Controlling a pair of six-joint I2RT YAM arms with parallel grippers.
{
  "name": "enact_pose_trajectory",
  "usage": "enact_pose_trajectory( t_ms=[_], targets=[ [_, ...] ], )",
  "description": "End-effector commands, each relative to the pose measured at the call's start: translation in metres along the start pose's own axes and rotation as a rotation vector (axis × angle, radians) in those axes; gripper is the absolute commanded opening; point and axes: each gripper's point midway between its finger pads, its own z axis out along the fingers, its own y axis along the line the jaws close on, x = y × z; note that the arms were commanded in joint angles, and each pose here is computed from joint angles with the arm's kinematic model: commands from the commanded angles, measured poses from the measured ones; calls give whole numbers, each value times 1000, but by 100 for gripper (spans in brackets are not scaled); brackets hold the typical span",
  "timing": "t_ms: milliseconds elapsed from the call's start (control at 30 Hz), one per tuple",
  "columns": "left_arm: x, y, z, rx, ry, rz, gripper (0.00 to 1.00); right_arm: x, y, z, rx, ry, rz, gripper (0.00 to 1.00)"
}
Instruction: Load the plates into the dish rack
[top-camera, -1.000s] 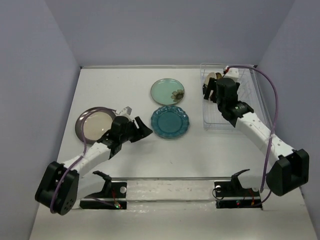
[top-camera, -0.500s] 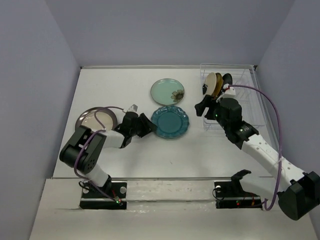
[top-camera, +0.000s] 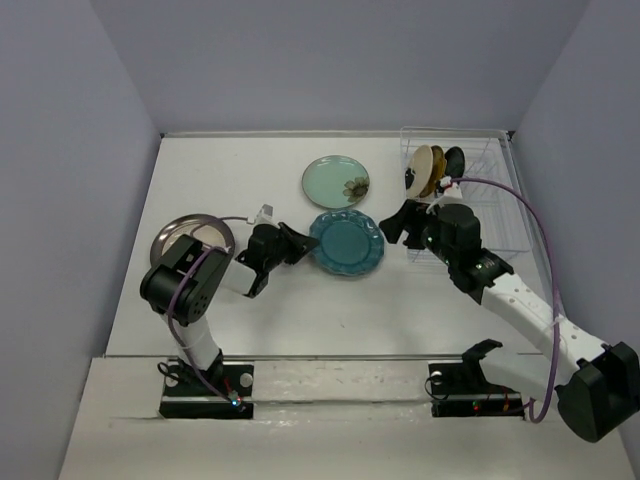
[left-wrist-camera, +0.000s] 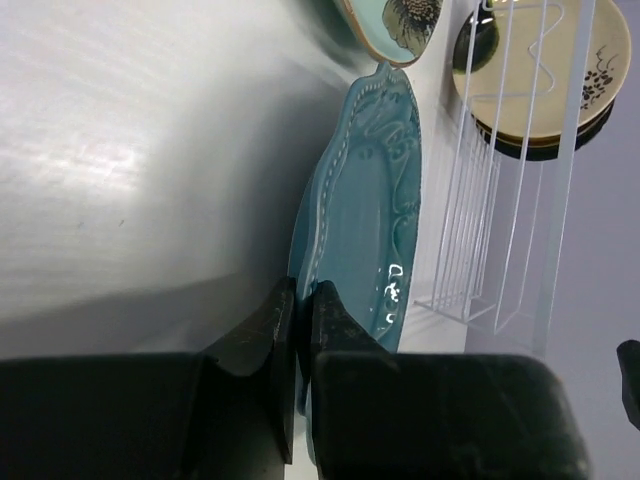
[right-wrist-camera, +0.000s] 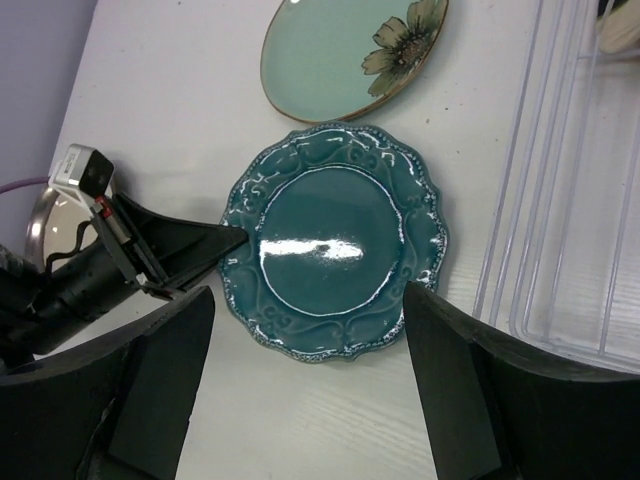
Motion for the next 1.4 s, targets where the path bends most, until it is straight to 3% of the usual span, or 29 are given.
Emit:
enact_pose_trajectory(
  t_ms=[0, 167, 200, 400, 600, 800, 900, 1000, 1033, 1100, 1133, 1267, 1367],
  targets=[
    [-20, -11, -30, 19, -123, 80, 6, -2, 28, -8, -138, 4, -5, 81],
    [-27, -33, -76, 54, -168, 126, 6, 20, 51, -13, -278, 120, -35, 87],
    [-36, -57, -92, 124, -206, 139, 6, 28, 49, -8, -275, 151, -39, 88],
    [-50, -118, -149, 298, -264, 182, 6, 55, 41, 13, -275, 234, -33, 94],
    [-46, -143, -178, 386, -236, 208, 6, 65, 45, 23, -315, 270, -54, 97],
    [-36, -169, -195, 484, -167, 239, 6, 84, 83, 6, -590, 366, -24, 98],
    [-30, -190, -208, 563, -130, 253, 6, 91, 93, 0, -690, 384, 17, 85],
    [-29, -211, -224, 636, -112, 274, 6, 91, 104, -9, -781, 383, 60, 47],
    [-28, -219, -230, 661, -107, 283, 6, 91, 109, -14, -812, 399, 91, 23],
    [-29, -225, -237, 676, -111, 291, 11, 81, 120, -23, -890, 358, 89, 8],
    [-30, -225, -237, 673, -116, 305, 16, 78, 125, -30, -936, 363, 82, 7],
    [-36, -219, -228, 578, -116, 390, 72, 36, 132, -36, -940, 232, 81, 7],
    [-45, -208, -222, 448, -126, 503, 85, -28, 120, -35, -832, 60, 82, 7]
  ],
)
